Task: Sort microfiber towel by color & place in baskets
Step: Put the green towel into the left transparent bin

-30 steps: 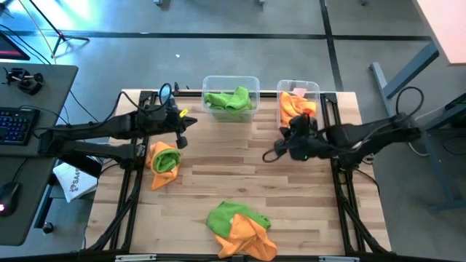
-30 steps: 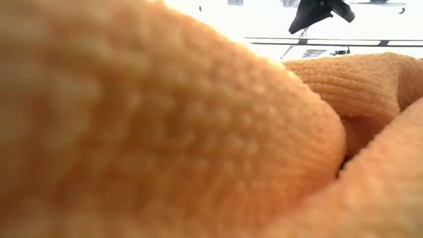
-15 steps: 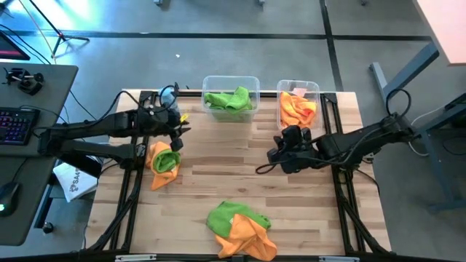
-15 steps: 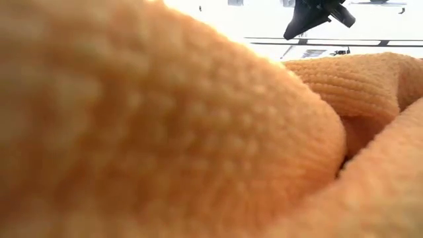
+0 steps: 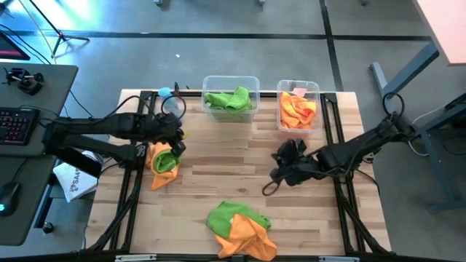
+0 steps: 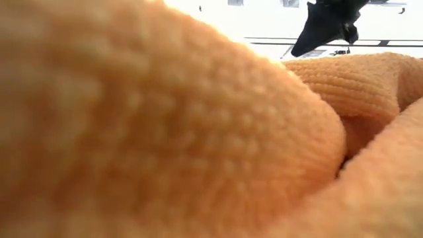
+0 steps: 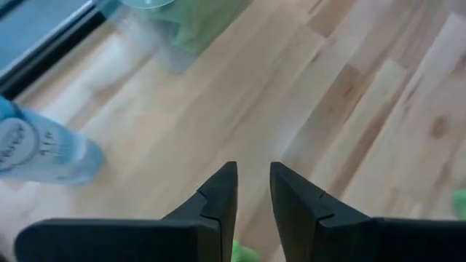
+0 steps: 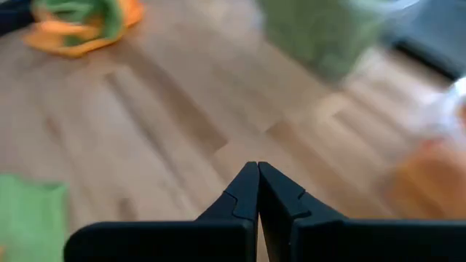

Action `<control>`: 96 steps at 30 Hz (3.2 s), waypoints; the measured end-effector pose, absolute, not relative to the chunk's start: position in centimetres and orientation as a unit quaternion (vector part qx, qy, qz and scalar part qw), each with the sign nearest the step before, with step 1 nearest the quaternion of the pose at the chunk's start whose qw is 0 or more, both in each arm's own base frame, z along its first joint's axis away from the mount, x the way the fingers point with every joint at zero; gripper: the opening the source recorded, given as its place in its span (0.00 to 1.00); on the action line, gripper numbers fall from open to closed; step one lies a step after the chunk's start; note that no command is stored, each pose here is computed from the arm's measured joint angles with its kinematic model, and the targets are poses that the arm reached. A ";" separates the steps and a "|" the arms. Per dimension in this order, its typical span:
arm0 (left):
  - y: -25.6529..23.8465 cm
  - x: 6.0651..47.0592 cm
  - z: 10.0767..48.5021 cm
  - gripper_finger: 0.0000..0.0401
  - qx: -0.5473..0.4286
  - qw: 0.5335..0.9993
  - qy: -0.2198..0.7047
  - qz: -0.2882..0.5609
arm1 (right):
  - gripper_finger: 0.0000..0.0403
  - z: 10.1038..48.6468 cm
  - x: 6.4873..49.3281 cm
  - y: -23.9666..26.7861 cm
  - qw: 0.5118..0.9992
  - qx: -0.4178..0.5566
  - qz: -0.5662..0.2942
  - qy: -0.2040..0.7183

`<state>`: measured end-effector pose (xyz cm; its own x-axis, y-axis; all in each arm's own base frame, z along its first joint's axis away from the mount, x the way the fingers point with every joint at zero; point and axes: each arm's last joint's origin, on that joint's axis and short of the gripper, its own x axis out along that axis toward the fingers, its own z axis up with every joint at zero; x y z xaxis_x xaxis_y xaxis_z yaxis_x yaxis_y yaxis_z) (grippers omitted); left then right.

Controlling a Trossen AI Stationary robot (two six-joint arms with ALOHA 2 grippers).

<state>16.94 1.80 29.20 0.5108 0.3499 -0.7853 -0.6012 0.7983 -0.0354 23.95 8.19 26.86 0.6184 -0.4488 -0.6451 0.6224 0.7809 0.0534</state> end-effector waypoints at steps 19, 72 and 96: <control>-1.4 22.2 27.9 0.09 -0.271 0.714 0.551 0.337 | 0.00 25.2 16.8 7.3 0.945 0.182 -0.164 0.219; -4.5 22.1 22.6 0.03 -0.190 0.548 0.694 0.426 | 0.00 25.0 16.4 7.3 0.952 0.125 -0.102 0.260; -3.6 15.6 41.2 0.00 -0.273 0.817 0.330 0.385 | 0.00 24.9 16.3 7.3 0.950 0.129 -0.110 0.262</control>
